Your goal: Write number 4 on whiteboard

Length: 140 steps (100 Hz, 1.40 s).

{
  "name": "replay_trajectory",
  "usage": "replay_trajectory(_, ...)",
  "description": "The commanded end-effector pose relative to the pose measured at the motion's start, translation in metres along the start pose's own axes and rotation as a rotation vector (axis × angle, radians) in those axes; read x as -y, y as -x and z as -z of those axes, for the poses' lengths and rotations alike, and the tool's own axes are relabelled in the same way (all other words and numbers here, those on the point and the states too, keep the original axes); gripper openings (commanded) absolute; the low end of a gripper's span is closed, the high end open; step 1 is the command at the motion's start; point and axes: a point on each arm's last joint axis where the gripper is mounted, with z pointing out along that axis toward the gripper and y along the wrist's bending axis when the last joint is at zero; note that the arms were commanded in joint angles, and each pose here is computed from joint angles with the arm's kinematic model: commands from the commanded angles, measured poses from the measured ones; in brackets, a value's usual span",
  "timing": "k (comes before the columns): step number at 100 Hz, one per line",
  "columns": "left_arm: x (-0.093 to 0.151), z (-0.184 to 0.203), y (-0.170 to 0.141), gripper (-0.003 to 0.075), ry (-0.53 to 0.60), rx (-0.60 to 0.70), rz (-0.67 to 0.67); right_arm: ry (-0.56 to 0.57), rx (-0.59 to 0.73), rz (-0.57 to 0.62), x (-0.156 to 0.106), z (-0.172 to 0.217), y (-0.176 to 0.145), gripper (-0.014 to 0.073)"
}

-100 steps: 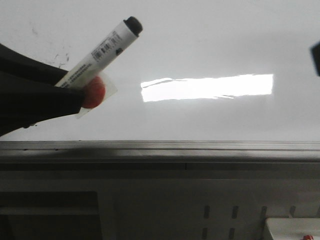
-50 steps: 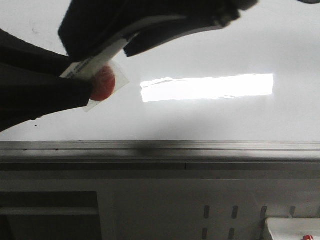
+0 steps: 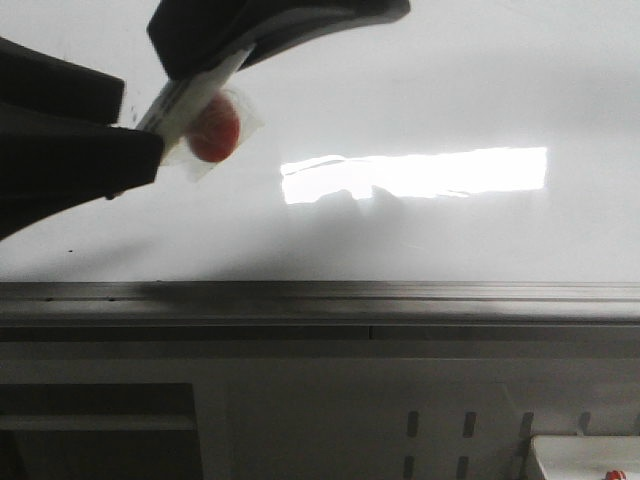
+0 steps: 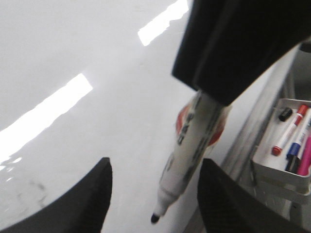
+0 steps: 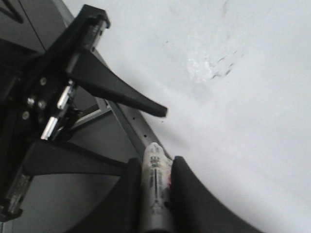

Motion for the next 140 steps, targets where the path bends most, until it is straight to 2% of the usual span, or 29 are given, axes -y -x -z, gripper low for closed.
replay_trajectory(1, -0.010, 0.007, 0.015, 0.0421, 0.086, 0.075, 0.084, -0.068, 0.142, 0.023, 0.013, 0.011, 0.030, -0.0064)
replay_trajectory(14, -0.013, 0.020, 0.016, 0.0421, 0.131, 0.015, 0.116, -0.134, 0.180, 0.043, 0.032, 0.012, 0.049, -0.0064)
replay_trajectory(27, -0.014, 0.033, 0.021, 0.0421, 0.158, 0.010, 0.118, -0.184, 0.175, 0.034, 0.050, 0.006, 0.058, -0.0064)
replay_trajectory(36, -0.014, 0.039, 0.024, 0.0421, 0.169, 0.025, 0.113, -0.197, 0.147, 0.025, 0.057, 0.000, 0.052, -0.0064)
replay_trajectory(52, -0.015, 0.042, 0.025, 0.0421, 0.175, 0.031, 0.110, -0.185, 0.037, 0.004, 0.058, -0.018, 0.022, -0.0064)
replay_trajectory(71, -0.015, 0.042, 0.025, 0.0421, 0.175, 0.031, 0.110, -0.156, -0.027, -0.017, 0.050, -0.026, -0.003, -0.0064)
replay_trajectory(109, -0.015, 0.042, 0.025, 0.0421, 0.175, 0.031, 0.110, -0.261, -0.045, -0.087, 0.076, 0.023, -0.016, -0.0064)
replay_trajectory(115, -0.015, 0.042, 0.025, 0.0421, 0.175, 0.031, 0.110, -0.270, -0.016, -0.082, 0.077, 0.025, -0.012, -0.0064)
replay_trajectory(140, -0.015, 0.042, 0.025, 0.0421, 0.175, 0.031, 0.110, -0.225, 0.127, -0.015, 0.062, 0.033, 0.040, -0.0064)
